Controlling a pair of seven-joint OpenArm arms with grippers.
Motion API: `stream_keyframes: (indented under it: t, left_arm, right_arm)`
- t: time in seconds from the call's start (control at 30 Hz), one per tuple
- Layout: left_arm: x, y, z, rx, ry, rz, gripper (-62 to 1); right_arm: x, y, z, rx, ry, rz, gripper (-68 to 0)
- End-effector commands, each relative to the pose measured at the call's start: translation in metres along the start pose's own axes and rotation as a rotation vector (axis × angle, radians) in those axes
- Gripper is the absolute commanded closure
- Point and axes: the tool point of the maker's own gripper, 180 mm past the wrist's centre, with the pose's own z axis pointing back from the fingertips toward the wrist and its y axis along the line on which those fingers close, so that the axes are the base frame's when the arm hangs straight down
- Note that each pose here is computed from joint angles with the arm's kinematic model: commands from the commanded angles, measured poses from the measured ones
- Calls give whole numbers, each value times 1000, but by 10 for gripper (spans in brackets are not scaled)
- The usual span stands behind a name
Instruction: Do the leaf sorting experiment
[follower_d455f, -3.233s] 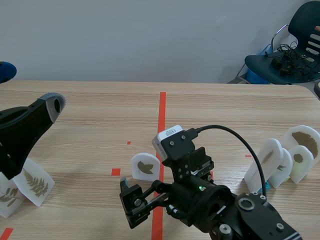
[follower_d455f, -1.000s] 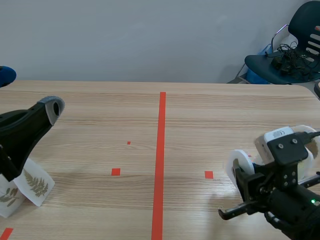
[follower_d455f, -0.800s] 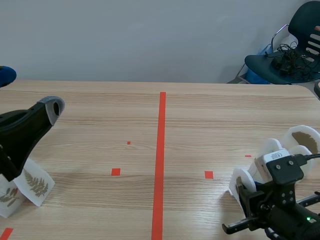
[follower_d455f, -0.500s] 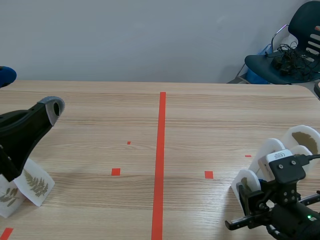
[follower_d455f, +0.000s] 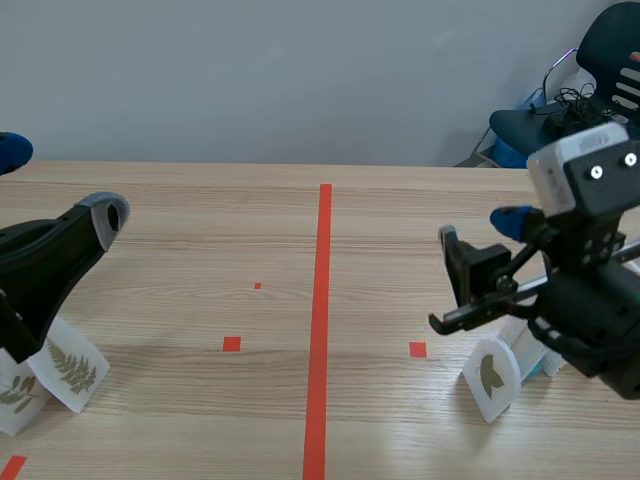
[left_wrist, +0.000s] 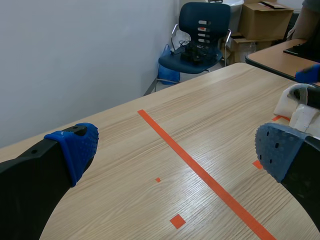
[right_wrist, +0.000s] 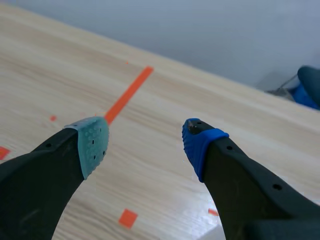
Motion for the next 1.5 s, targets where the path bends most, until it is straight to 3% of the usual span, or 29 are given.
stream_keyframes:
  t: [0.0, 0.07, 0.17, 0.2, 0.3, 0.43, 0.6, 0.87, 1.47]
  left_arm:
    - [6, -2, -2, -10, -30, 3, -623]
    - [6, -2, -2, -10, -30, 3, -623]
    - [6, -2, -2, -11, -29, 3, -623]
    - [6, -2, -2, -11, -28, 3, -623]
    - [5, -2, -2, -12, -23, 1, -623]
    - [3, -2, -1, -13, -14, 4, -623]
    - [-10, -8, 6, -32, 50, 15, -623]
    - [-31, -20, 22, -69, 149, 46, -623]
    - [-31, -20, 22, -69, 151, 46, -623]
  right_arm:
    - [13, -2, -2, 5, -23, 12, -369]
    - [21, 5, -1, 44, -30, -2, -467]
    - [26, 20, 1, 141, -47, -61, -671]
    - [26, 23, 3, 165, -41, -81, -679]
    - [21, 29, 12, 205, 13, -85, -679]
    - [30, 39, 33, 271, 36, -16, -679]
    - [38, 34, 52, 261, 91, 59, -679]
    - [41, 24, 53, 222, 82, 39, -679]
    - [41, 24, 53, 222, 77, 40, -679]
